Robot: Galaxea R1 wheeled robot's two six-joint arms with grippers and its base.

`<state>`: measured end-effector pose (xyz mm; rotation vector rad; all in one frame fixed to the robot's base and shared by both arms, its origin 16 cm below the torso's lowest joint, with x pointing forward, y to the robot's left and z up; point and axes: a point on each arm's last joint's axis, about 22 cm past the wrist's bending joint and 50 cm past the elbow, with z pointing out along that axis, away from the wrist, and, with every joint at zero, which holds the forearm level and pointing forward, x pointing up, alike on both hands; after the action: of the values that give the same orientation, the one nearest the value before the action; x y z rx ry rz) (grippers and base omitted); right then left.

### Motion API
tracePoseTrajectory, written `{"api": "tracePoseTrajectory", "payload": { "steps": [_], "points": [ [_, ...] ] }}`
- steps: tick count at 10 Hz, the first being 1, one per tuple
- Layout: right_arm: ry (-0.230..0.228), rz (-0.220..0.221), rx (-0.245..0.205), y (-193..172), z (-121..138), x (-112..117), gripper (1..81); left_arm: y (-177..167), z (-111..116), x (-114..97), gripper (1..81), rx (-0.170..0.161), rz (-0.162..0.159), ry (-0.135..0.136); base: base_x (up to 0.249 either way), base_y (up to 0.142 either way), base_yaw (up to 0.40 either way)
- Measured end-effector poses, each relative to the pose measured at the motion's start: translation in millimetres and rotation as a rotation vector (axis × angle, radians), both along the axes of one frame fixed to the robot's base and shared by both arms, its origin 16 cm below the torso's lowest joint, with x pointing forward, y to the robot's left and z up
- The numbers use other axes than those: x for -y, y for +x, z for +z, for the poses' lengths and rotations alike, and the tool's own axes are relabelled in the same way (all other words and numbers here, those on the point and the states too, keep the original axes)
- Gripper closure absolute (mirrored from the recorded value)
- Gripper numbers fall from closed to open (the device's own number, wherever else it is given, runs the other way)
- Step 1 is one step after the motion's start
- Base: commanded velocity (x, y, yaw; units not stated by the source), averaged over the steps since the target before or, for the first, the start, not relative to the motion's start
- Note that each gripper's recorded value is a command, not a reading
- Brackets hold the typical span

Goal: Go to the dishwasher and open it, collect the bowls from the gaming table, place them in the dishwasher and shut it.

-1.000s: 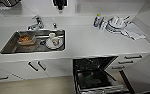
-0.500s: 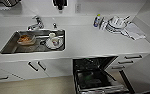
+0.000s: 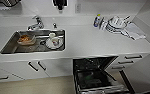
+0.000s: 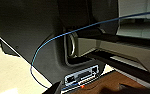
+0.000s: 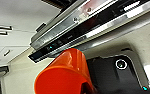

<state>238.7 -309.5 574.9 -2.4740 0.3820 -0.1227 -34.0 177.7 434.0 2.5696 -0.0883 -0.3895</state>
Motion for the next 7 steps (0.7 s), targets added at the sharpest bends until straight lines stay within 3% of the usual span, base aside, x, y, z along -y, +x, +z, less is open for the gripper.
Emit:
{"api": "tracePoseTrajectory", "payload": {
  "steps": [2, 7],
  "points": [
    [0.004, 0.026, 0.022, 40, 8, -7, 81.1, -21, 2, -2, 1.0, -0.024, -0.006, 0.015, 0.000, 0.000, 0.000],
    [-0.012, 0.073, 0.078, 144, 39, -15, 81.1, -38, -11, 4, 1.0, -0.029, -0.027, 0.060, 0.000, 0.000, 0.000]
  ]
}}
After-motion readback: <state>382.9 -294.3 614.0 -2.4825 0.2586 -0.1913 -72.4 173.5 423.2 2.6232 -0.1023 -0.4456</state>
